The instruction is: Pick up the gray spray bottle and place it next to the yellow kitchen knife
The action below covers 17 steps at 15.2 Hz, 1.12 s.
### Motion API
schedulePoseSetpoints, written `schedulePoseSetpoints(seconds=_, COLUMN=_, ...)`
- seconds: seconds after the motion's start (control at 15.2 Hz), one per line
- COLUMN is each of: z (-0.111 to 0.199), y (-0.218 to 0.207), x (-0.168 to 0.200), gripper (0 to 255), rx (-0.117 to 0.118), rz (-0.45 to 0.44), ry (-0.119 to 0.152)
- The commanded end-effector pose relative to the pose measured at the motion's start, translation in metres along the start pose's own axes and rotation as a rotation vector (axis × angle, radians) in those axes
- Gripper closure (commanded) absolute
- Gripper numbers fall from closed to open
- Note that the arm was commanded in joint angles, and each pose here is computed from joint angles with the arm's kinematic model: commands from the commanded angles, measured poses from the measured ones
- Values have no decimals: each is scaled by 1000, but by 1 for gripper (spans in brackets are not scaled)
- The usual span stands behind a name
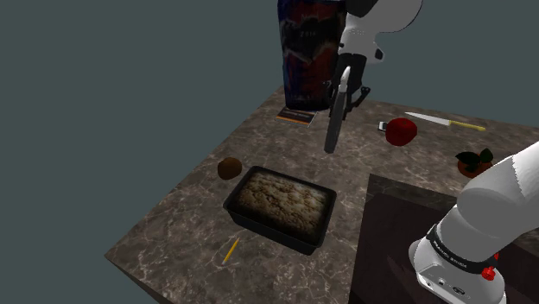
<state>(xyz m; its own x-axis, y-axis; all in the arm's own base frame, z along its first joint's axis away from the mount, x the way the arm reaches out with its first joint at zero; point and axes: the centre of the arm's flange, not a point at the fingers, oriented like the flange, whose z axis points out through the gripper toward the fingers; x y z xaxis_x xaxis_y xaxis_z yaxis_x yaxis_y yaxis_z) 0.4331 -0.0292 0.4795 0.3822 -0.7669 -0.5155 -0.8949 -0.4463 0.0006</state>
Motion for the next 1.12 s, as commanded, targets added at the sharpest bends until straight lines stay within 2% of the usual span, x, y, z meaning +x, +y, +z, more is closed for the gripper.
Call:
schedulePoseSetpoints(seconds=0.0, z=-9, y=0, x=-5, gripper=255, rx=0, rz=0, ry=0)
schedulePoseSetpoints(seconds=1.06, z=-81, y=0, x=-49, gripper=255, rx=0, rz=0, ry=0)
